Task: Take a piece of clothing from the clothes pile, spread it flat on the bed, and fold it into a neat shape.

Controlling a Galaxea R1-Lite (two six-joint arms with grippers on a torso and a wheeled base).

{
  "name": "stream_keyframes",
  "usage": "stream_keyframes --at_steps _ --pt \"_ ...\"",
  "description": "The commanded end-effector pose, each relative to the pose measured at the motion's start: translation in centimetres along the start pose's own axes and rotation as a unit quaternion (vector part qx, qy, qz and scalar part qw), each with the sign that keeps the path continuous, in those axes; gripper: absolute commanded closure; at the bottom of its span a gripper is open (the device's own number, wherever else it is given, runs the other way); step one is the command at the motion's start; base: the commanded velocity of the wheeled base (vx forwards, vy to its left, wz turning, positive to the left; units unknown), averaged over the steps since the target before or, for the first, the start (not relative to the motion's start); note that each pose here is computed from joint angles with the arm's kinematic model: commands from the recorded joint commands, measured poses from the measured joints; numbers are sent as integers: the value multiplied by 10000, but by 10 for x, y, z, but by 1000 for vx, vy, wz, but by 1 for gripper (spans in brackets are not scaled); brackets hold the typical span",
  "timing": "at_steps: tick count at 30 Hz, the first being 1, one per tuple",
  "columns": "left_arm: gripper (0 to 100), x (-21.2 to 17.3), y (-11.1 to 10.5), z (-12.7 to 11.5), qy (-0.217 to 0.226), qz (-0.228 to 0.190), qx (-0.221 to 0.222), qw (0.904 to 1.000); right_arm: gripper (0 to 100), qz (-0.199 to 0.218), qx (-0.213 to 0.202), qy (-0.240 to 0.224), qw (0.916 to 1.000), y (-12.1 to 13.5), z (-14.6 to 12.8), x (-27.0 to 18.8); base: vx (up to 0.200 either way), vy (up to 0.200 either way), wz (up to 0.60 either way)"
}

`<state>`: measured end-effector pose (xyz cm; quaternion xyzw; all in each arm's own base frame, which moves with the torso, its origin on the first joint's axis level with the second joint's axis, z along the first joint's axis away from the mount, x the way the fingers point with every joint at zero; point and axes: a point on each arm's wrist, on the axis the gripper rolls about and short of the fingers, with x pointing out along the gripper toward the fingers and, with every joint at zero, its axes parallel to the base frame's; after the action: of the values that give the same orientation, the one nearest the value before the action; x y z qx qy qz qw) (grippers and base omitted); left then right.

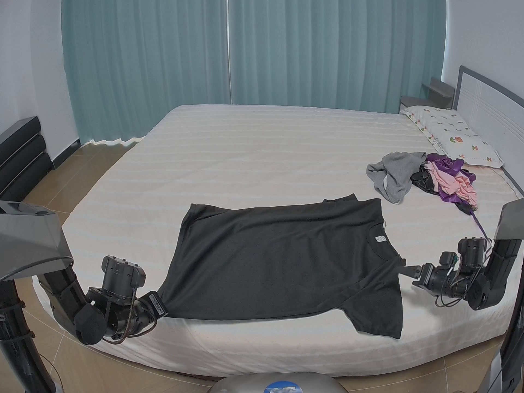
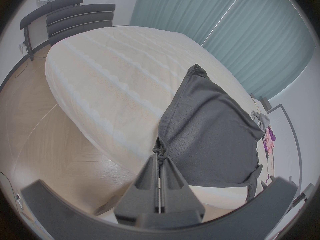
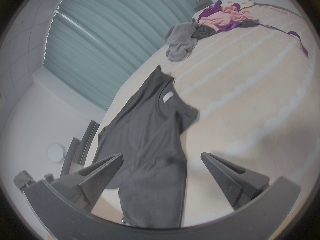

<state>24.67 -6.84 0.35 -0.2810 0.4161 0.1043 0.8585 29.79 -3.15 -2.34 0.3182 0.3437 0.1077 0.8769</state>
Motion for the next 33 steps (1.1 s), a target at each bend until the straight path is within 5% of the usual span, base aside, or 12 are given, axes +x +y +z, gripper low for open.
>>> stream_keyframes --at_steps 1,22,23,33 --pt "100 1 0 -2 37 23 25 10000 0 98 -234 594 9979 7 -31 -14 0 0 0" --pt "100 1 0 -2 37 23 25 10000 0 -1 -368 739 9966 10 -44 5 0 0 0" --pt "100 1 0 -2 37 23 25 10000 100 -8 -375 759 9964 10 -46 5 0 0 0" --pt "100 5 2 -4 83 86 31 9999 100 -424 -275 671 9965 5 -49 -6 0 0 0"
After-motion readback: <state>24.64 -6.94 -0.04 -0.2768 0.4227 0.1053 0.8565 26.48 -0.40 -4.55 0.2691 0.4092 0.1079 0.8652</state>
